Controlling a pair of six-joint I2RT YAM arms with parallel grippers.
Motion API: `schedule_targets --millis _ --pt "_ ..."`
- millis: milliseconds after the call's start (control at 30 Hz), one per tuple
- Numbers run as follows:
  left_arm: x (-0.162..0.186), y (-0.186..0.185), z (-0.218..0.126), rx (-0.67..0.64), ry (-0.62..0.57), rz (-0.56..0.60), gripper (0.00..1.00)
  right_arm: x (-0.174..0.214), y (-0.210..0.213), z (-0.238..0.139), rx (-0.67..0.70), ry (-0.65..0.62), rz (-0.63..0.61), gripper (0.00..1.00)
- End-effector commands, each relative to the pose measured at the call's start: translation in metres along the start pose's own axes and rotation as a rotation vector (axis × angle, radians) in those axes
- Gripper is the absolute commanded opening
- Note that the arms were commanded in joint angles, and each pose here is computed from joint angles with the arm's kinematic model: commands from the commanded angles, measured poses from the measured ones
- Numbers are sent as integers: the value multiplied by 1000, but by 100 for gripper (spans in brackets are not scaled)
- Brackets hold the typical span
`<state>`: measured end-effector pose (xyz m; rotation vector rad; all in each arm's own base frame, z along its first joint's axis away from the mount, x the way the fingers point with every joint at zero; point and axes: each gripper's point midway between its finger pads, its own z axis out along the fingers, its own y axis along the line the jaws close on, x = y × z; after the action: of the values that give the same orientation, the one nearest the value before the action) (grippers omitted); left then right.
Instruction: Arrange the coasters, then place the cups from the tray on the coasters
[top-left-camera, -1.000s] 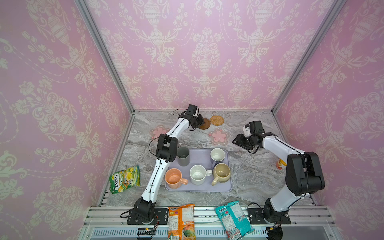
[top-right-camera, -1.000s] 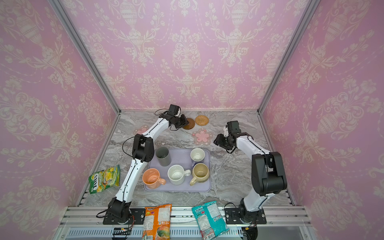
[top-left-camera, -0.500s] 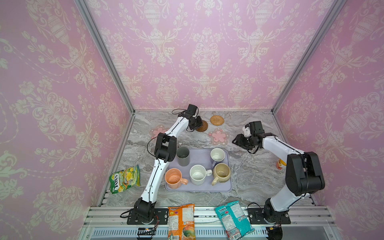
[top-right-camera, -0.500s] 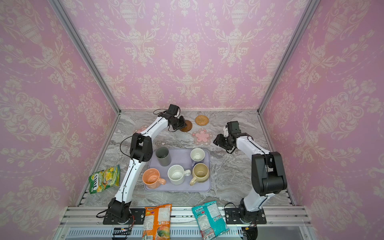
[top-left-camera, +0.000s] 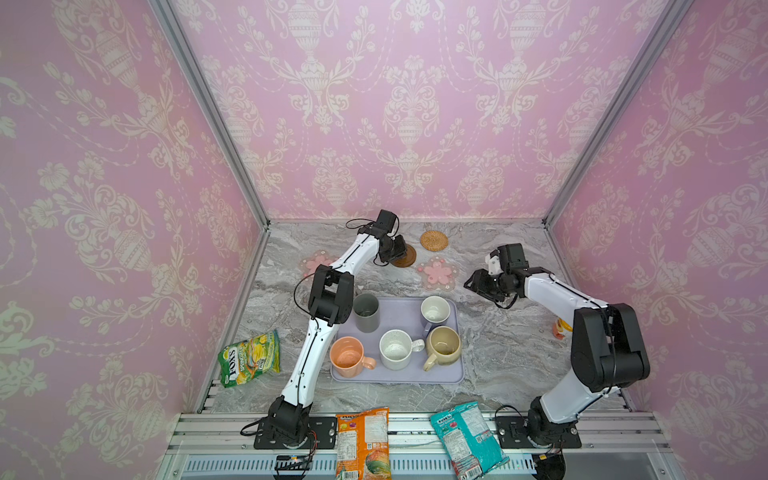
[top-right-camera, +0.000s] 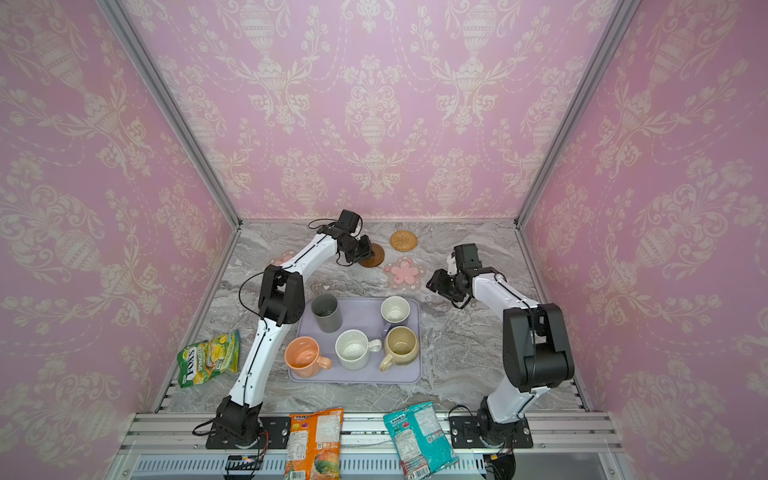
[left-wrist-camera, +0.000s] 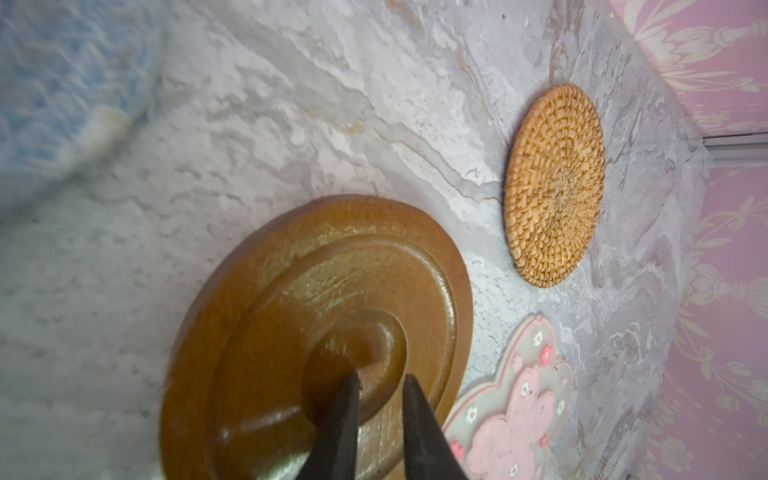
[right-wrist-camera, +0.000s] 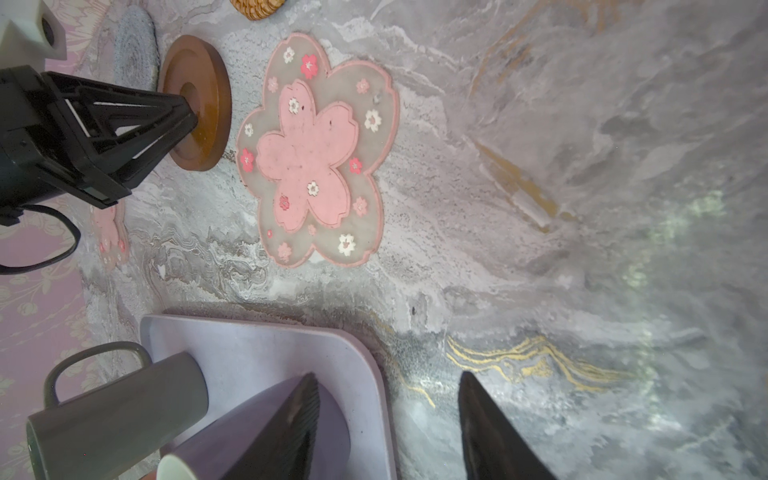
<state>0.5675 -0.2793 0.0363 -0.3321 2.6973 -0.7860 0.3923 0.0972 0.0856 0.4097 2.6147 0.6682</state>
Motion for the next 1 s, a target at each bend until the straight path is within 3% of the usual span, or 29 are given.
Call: schedule_targets --millis 0,433,633,767,967 --pt "22 11 -1 -61 68 19 23 5 -1 4 -11 9 29 55" --pt "6 8 -5 -54 30 14 26 8 0 0 -12 9 21 56" --pt "-21 -46 -43 129 -29 55 28 6 -1 2 -8 5 15 56" --pt "-33 -71 -76 183 -70 99 29 5 1 2 -19 -1 18 56" --pt "-34 -54 -122 94 -74 169 32 3 5 -7 -21 -15 0 56"
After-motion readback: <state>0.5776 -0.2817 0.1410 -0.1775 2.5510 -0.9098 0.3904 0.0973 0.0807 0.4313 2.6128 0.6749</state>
